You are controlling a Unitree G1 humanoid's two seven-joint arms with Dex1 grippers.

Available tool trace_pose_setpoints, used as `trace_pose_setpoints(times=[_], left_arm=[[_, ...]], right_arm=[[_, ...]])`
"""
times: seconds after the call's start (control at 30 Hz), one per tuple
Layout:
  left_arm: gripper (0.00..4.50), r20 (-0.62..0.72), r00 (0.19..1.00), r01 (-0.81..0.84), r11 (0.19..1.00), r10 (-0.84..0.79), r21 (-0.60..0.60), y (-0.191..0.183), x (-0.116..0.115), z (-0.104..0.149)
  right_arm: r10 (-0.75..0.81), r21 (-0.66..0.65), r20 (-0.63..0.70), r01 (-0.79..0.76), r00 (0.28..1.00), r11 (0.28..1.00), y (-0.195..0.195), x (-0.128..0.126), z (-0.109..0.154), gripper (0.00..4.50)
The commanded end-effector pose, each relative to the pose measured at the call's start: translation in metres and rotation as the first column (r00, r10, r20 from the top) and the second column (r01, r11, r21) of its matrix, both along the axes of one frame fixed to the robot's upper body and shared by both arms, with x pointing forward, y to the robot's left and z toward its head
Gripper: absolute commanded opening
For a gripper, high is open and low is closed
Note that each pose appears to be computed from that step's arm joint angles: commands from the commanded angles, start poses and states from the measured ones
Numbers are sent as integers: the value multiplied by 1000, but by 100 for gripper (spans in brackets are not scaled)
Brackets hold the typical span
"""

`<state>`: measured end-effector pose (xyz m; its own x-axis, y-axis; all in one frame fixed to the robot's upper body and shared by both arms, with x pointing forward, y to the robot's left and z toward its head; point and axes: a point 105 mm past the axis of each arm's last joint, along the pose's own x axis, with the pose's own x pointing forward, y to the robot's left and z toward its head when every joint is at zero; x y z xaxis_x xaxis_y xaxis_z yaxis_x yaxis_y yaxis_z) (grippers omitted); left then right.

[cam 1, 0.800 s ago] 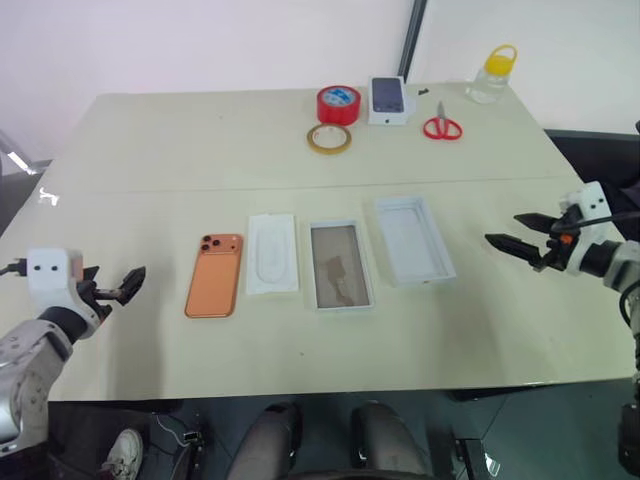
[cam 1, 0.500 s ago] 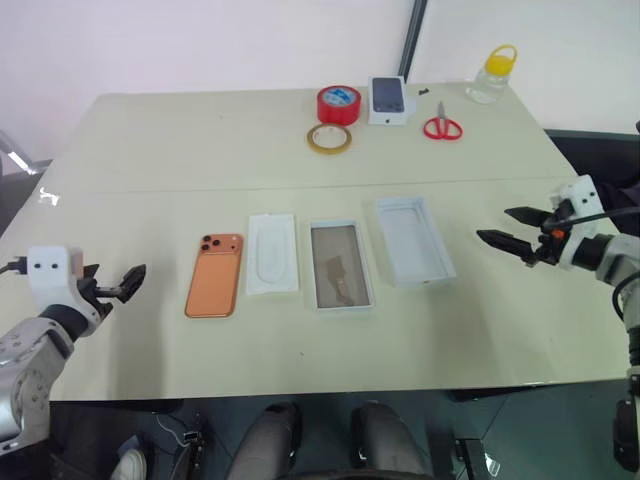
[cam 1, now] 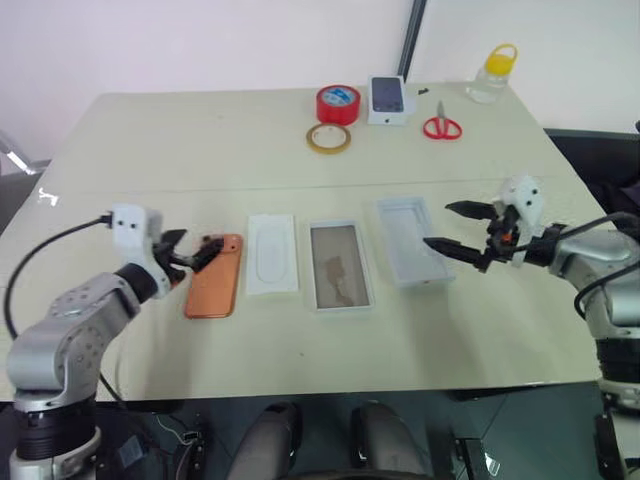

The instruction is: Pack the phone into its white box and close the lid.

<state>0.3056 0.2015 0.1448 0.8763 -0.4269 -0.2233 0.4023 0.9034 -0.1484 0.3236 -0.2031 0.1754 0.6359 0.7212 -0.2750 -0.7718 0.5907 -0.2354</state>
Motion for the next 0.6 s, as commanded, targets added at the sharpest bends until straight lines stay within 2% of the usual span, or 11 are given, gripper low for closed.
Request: trace_pose_setpoints(times=[0.03,0.13,0.3,0.5,0.6], left_arm=[[444,-23,997,75,997,-76,-36,-23,0,7],[444,-127,992,18,998,-26,-64,-27,8,-3],[444,-223,974,14,991,-44,-136,-50,7,-10],[444,-331,944,-40,993,1,-113,-52,5,-26],[444,-336,942,-54,995,24,-82,-53,5,-27]], right_arm=[[109,-17,82,-108,991,994,33,-13,19,448],[156,-21,85,-155,984,988,50,-23,18,448],[213,-22,67,-212,975,977,61,-32,14,448],[249,-24,58,-248,967,969,67,-36,13,448],[253,-23,53,-252,966,968,67,-37,11,448]])
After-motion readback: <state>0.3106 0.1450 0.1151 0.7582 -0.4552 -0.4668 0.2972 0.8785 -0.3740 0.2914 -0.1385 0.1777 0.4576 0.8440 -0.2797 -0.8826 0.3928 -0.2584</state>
